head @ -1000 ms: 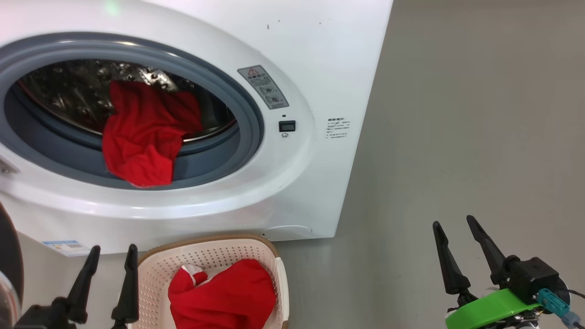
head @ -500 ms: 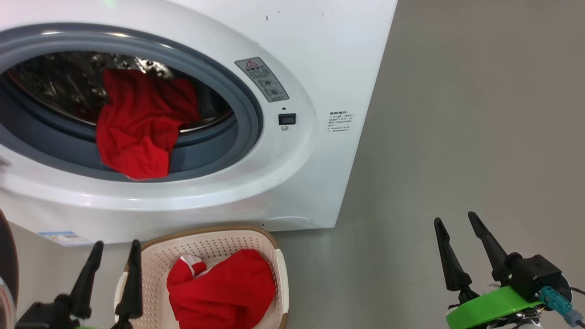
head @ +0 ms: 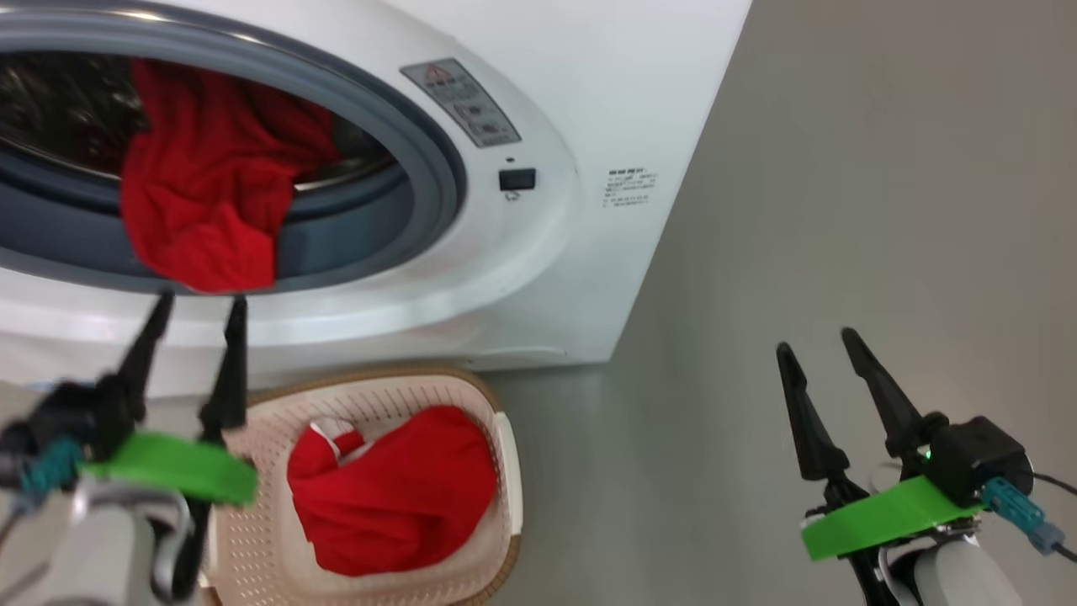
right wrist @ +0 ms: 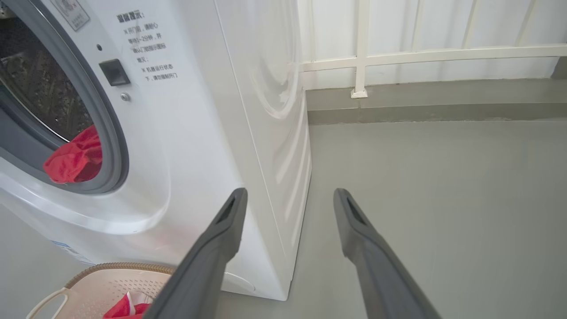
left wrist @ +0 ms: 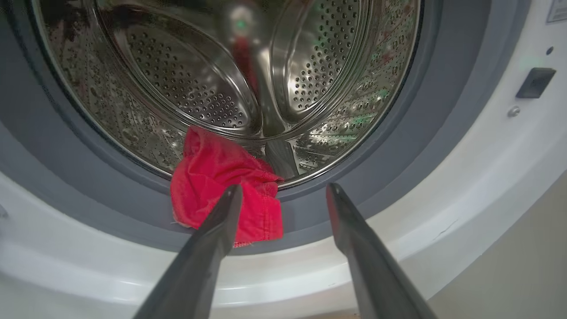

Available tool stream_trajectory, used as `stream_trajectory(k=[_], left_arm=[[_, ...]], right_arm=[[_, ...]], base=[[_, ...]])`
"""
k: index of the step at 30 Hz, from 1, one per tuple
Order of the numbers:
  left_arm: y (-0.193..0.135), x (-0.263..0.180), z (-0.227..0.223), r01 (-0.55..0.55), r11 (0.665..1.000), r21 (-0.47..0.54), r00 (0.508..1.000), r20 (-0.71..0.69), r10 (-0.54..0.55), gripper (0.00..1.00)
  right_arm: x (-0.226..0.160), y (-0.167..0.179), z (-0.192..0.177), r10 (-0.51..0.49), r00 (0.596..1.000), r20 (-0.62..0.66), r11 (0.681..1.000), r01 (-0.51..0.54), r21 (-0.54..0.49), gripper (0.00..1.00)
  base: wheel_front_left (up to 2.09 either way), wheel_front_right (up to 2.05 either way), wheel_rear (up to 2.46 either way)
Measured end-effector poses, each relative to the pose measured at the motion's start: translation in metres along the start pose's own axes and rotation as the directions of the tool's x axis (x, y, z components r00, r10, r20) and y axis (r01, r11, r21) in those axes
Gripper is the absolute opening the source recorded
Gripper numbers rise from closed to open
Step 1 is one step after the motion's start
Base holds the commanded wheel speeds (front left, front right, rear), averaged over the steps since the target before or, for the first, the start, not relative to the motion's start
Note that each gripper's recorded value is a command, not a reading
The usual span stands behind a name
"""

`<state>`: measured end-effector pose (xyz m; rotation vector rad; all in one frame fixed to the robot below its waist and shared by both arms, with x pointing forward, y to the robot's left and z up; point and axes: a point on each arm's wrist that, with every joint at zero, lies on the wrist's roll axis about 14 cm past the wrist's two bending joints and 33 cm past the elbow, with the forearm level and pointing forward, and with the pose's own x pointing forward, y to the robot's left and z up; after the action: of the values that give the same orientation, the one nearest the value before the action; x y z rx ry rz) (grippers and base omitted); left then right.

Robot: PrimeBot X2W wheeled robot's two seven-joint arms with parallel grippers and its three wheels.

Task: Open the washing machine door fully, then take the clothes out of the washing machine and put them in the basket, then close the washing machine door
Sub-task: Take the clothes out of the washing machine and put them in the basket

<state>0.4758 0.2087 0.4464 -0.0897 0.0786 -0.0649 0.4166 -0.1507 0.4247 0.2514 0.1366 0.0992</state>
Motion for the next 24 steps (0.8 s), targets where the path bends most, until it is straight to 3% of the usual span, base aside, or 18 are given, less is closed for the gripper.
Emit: stream_trajectory(k=[11,24], left_arm=[[0.011,0.074,-0.036,0.031,0.997,0.073,0.993,-0.113,-0.023,1.0],[0.018,0.119,-0.085,0.026,0.997,0.071,0.971,-0.239,-0.008,1.0]], right_arm=[[0.02,-0.013,-0.019,-0.026,0.999,-0.036,0.999,0.027,0.025,1.0],[0.026,-0.036,-0.035,-0.081,0.994,-0.074,0.997,0.082,0.013,1.0]], base=[[0.0,0.0,0.0],[0.0,0.0,0.0]])
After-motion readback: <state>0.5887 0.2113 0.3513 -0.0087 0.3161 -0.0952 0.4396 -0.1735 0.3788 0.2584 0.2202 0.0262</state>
